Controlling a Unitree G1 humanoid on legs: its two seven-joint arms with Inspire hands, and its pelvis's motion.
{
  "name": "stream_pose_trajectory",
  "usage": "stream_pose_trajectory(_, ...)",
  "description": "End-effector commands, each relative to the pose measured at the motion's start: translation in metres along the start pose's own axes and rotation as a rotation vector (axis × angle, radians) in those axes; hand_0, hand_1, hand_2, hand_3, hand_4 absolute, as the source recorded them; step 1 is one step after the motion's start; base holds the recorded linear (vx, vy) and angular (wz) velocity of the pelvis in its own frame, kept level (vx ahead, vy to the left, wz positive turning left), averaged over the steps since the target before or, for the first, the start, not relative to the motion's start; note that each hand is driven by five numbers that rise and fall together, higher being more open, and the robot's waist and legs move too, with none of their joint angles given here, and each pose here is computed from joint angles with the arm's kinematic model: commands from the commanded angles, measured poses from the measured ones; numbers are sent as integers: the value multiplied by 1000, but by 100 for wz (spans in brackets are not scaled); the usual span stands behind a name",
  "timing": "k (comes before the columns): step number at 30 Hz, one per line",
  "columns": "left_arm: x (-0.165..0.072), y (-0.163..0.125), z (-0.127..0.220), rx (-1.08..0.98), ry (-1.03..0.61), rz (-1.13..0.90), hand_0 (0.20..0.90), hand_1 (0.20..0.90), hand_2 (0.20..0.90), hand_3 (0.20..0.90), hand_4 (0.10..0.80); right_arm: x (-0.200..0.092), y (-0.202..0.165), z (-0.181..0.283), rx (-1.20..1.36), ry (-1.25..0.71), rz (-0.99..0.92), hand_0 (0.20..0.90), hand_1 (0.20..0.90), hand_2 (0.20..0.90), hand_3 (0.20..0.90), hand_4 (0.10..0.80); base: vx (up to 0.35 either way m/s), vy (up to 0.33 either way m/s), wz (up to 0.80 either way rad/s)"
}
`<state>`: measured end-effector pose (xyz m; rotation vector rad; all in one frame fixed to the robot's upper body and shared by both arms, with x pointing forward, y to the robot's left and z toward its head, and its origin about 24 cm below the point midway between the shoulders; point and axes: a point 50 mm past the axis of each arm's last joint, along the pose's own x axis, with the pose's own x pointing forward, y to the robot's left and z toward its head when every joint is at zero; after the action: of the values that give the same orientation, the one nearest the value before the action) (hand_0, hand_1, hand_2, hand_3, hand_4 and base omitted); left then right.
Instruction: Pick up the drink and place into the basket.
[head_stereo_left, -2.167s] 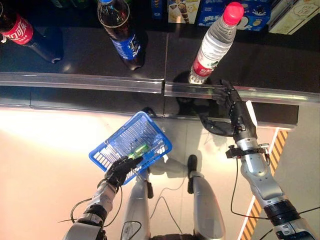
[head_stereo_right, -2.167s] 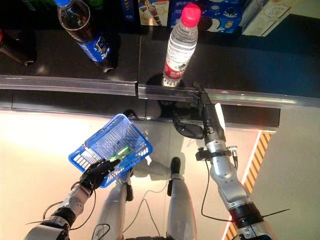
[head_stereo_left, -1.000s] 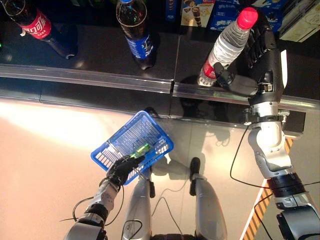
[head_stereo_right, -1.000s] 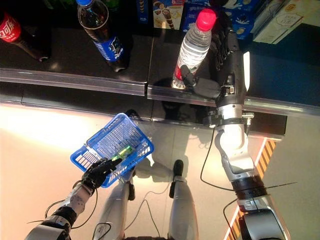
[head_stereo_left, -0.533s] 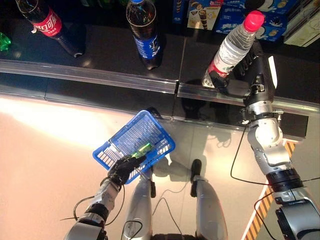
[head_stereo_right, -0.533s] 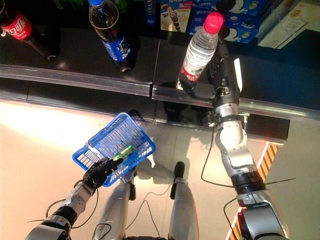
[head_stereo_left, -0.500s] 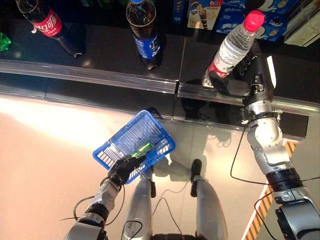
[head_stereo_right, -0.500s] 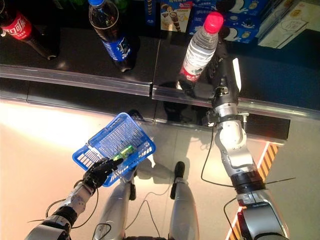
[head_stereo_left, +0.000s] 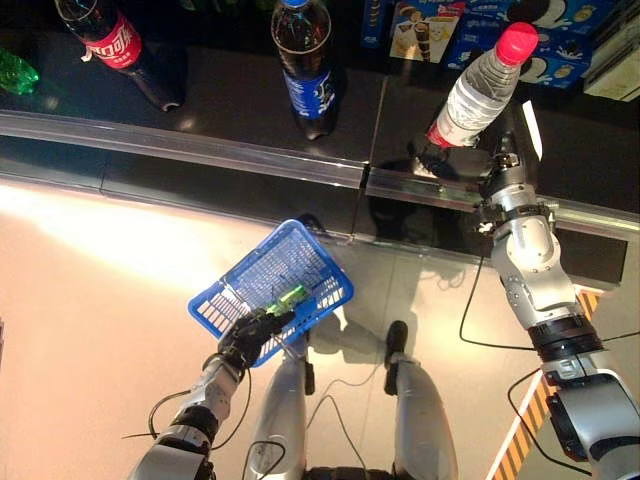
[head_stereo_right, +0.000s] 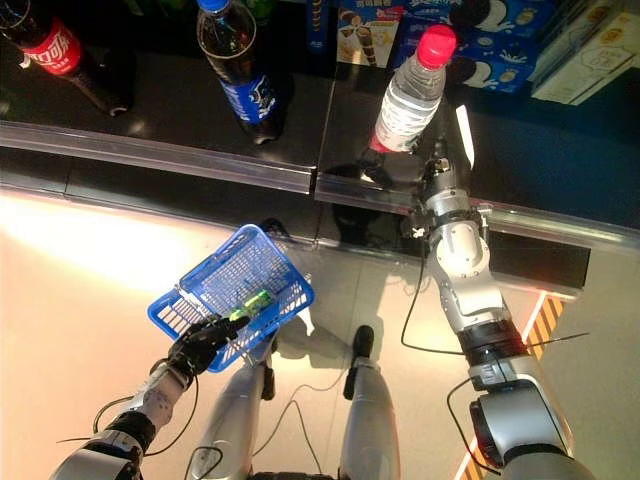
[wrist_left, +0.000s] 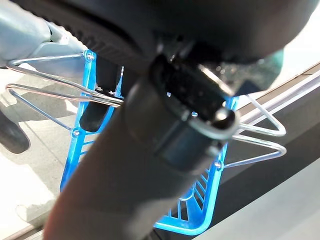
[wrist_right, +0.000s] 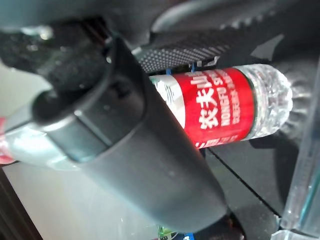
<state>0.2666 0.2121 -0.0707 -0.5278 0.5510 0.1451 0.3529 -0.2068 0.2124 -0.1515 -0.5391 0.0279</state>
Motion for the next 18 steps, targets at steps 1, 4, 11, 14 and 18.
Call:
stream_pose_trajectory(1, -16, 26, -21, 108, 80, 14, 300, 300, 300, 200, 100, 29, -5, 73, -17, -294, 52, 300, 300, 300, 200, 100, 0, 0, 0)
stream_pose_trajectory(4, -16, 25, -22, 111, 83, 10, 300, 300, 300, 200, 100, 32, -5, 73, -9, -290, 44, 300, 300, 300, 200, 100, 0, 0, 2)
stream_pose_trajectory(11, -17, 25, -25, 114, 91, 10, 300, 300, 300, 200, 100, 32, -4, 71, -9, -290, 36, 300, 300, 300, 200, 100, 0, 0, 0)
stream_pose_trajectory(14, -17, 25, -25, 113, 91, 9, 300, 300, 300, 200, 100, 33, -3, 72, -8, -299, 34, 300, 300, 300, 200, 100, 0, 0, 0)
stream_pose_trajectory(18, -17, 24, -25, 111, 88, 5, 300, 300, 300, 200, 100, 31, 1, 77, -27, -333, 45, 300, 300, 300, 200, 100, 0, 0, 0)
